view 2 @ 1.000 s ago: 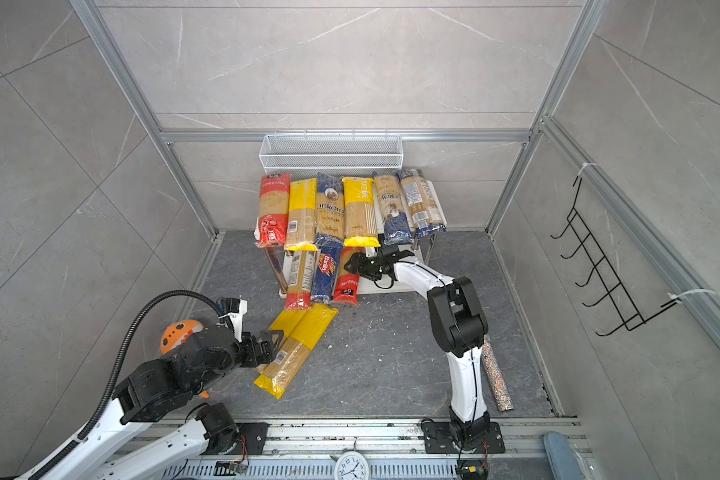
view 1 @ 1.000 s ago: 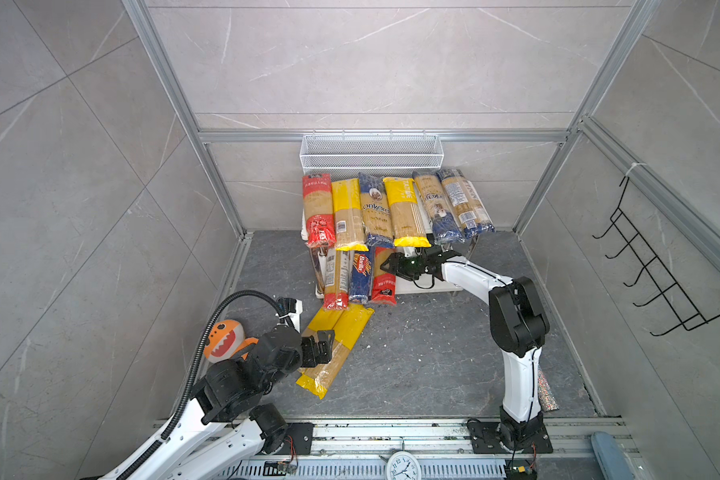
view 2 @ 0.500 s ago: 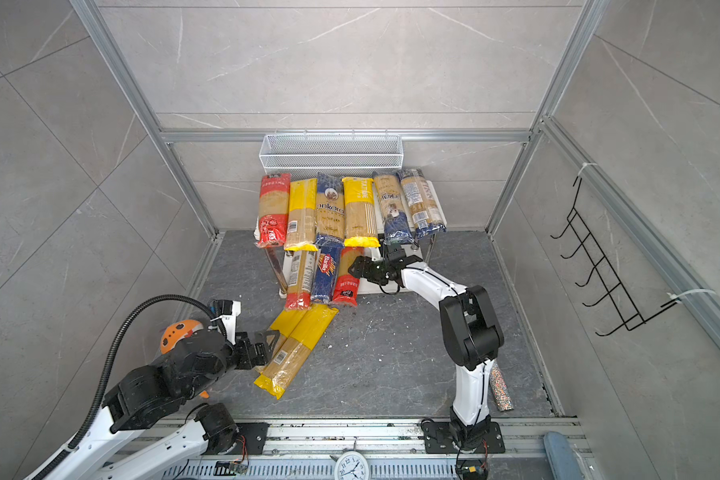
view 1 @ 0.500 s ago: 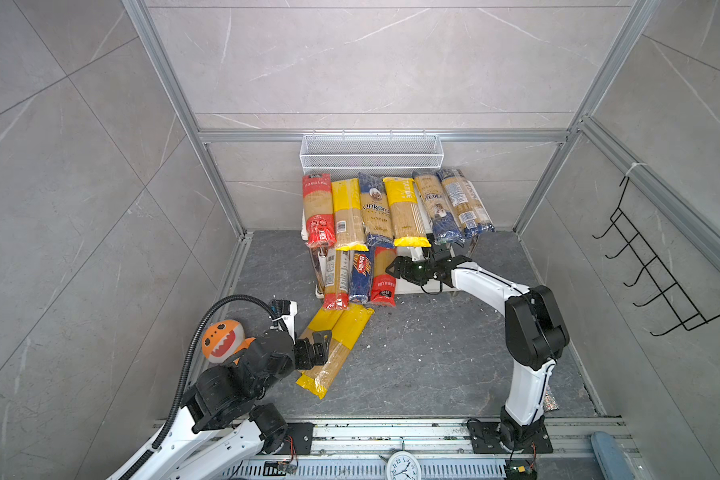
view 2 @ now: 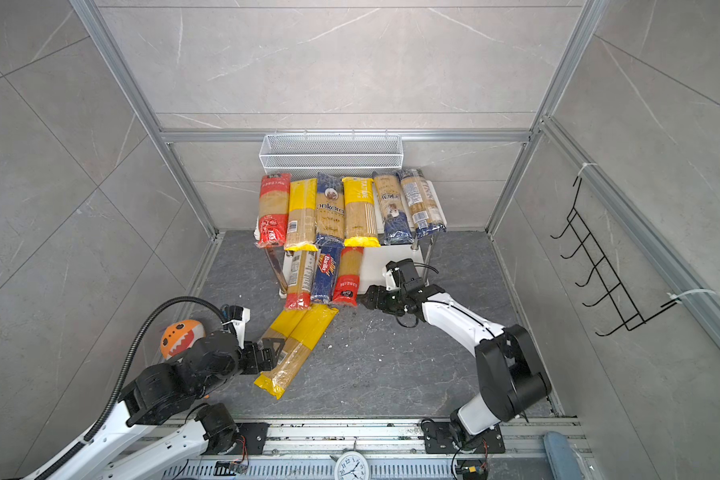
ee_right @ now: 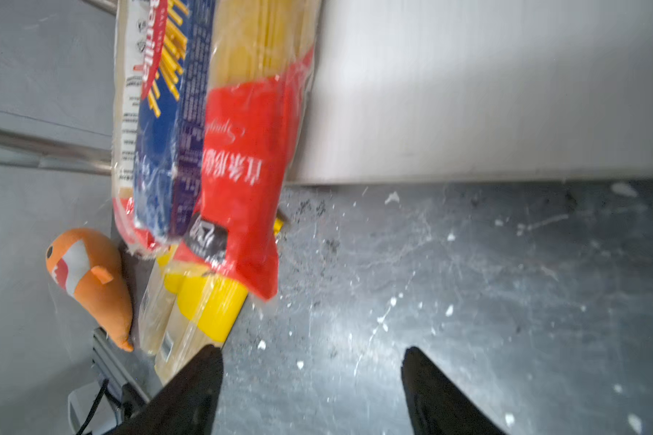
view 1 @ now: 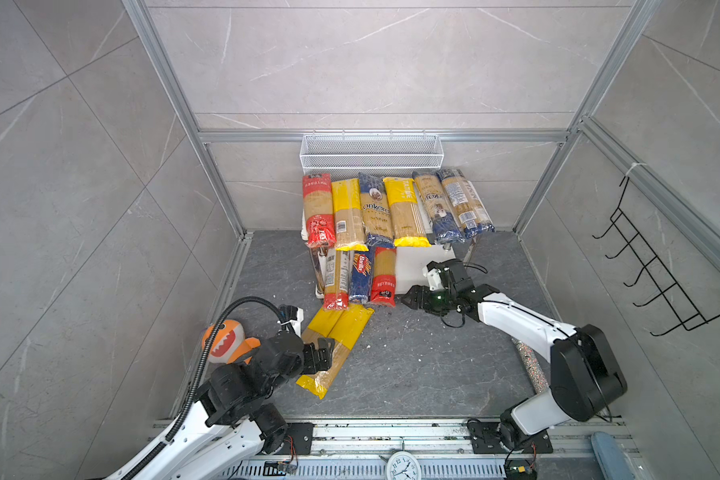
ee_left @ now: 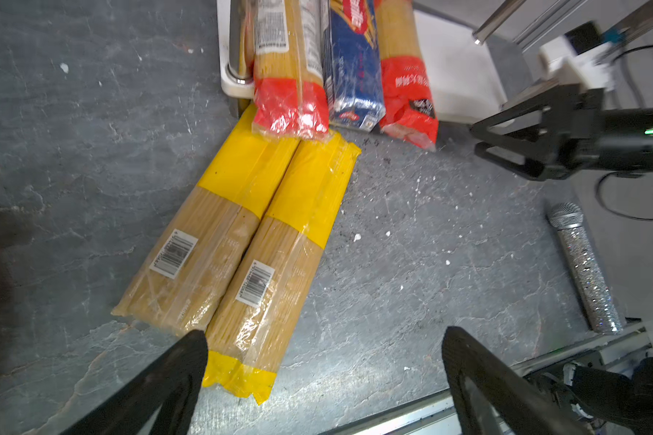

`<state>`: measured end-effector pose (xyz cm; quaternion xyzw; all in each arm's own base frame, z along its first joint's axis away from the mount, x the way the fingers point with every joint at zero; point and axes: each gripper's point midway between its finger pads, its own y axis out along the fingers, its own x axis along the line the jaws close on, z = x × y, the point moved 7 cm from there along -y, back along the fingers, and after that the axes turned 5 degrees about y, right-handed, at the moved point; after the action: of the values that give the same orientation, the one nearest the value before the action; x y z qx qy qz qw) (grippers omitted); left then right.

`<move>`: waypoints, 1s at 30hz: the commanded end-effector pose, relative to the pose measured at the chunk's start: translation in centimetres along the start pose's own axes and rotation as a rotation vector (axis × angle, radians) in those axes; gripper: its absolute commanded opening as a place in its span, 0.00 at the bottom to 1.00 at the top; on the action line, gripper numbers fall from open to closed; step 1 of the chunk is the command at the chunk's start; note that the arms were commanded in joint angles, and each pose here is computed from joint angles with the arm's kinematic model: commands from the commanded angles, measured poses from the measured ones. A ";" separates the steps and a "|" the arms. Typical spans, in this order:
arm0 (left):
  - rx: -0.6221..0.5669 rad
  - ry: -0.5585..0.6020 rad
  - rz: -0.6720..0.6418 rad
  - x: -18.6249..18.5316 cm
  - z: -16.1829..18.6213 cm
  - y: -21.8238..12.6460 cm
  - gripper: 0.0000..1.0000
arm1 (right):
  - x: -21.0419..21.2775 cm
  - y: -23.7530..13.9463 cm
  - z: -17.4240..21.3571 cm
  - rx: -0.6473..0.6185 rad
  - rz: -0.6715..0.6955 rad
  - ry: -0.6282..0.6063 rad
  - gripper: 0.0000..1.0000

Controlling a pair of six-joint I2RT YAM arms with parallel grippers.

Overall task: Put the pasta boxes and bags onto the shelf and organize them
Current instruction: 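Open the right gripper and withdraw it while lowering the left gripper onto the yellow-banded bags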

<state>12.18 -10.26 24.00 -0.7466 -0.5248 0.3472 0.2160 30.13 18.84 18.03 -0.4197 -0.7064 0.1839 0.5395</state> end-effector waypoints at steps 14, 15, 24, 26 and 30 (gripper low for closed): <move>0.324 0.184 -0.185 -1.2 3.0 9.6 1.00 | 2.8 -7.2 8.5 0.030 -0.071 -0.128 1.00; 0.326 0.201 -0.191 -1.1 3.2 10.2 1.00 | 2.7 -7.5 8.8 0.030 -0.078 -0.132 1.00; 0.327 0.279 -0.245 -0.4 4.3 13.1 1.00 | 1.8 -9.0 10.9 0.039 -0.127 -0.149 1.00; 0.342 0.296 -0.271 -0.3 4.4 13.6 1.00 | 1.7 -9.1 11.2 0.045 -0.134 -0.152 1.00; 0.371 0.302 -0.318 0.0 4.8 14.8 1.00 | 1.5 -9.3 11.4 0.058 -0.122 -0.164 1.00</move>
<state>16.87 -15.41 10.45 -0.6477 -0.5093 0.3053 0.4773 16.62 17.13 22.04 -0.3502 -0.7699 0.1877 0.4994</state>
